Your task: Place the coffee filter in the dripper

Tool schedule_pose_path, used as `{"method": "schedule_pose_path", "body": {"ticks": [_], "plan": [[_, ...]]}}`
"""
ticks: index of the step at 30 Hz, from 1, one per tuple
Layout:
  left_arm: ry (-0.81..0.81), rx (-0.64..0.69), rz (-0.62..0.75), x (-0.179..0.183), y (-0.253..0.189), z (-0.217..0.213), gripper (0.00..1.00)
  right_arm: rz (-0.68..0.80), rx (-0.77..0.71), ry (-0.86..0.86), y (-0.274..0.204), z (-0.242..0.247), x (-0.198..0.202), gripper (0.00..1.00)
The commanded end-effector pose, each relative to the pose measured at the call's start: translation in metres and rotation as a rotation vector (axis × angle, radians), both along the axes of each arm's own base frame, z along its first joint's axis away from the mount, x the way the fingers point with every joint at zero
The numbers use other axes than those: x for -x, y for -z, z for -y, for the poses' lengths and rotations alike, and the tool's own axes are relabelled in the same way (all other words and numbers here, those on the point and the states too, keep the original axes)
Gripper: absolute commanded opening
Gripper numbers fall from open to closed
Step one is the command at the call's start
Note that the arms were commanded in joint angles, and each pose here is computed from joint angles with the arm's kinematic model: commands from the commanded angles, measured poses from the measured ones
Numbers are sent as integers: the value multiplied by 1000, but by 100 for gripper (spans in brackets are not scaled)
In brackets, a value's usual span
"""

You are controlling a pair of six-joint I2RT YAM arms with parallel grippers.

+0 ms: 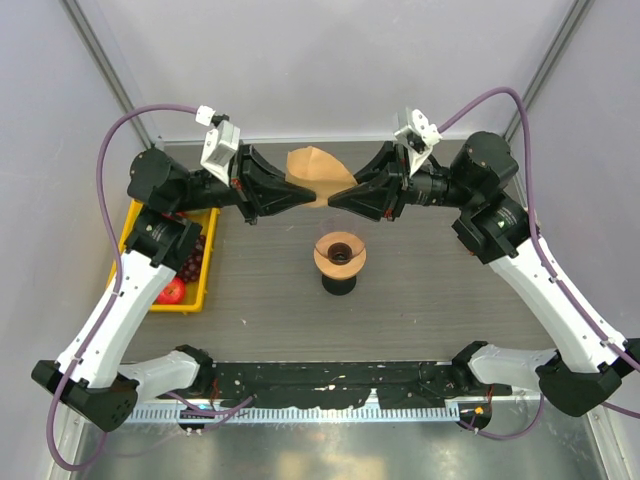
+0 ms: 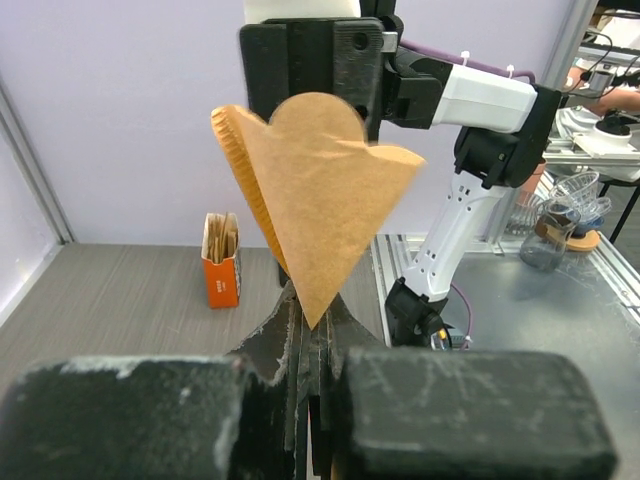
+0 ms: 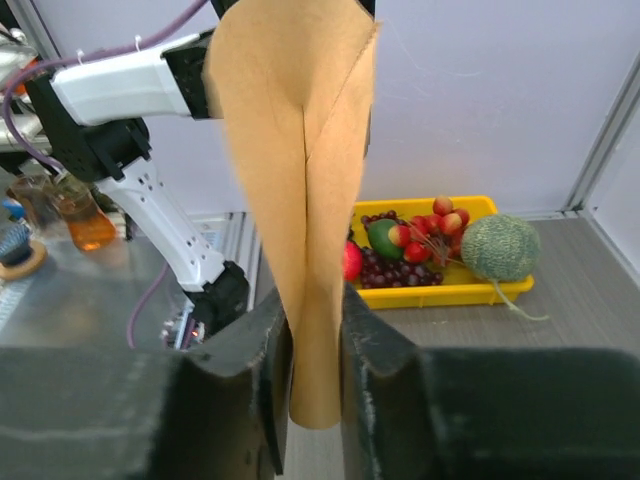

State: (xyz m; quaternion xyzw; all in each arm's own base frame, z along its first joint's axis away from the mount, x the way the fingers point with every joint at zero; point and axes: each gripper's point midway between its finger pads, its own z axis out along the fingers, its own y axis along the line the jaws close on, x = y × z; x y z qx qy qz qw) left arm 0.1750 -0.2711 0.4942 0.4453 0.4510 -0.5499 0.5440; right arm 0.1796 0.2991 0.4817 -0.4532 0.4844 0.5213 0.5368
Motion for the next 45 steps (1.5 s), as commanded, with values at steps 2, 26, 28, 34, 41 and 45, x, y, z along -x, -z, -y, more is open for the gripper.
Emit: {"method": "schedule_pose_path", "body": {"ticks": [2,26,28,34,41,45], "plan": [[-52,11,33,-2,-9,-3,6,57,-19,8,-8,2,3,11],[-141,49,83,-3,-29,-13,0,143,58,81,1,9,-11,55],[-194,101,97,-10,-41,-16,0,123,19,102,-11,11,-17,82],[-252,256,54,-18,-77,-23,0,58,-151,85,-32,12,-14,89],[-214,346,-30,-20,-101,-21,0,63,-266,71,-59,8,-17,83],[-203,366,-41,-19,-108,-20,0,83,-314,40,-75,1,-14,78]]}}
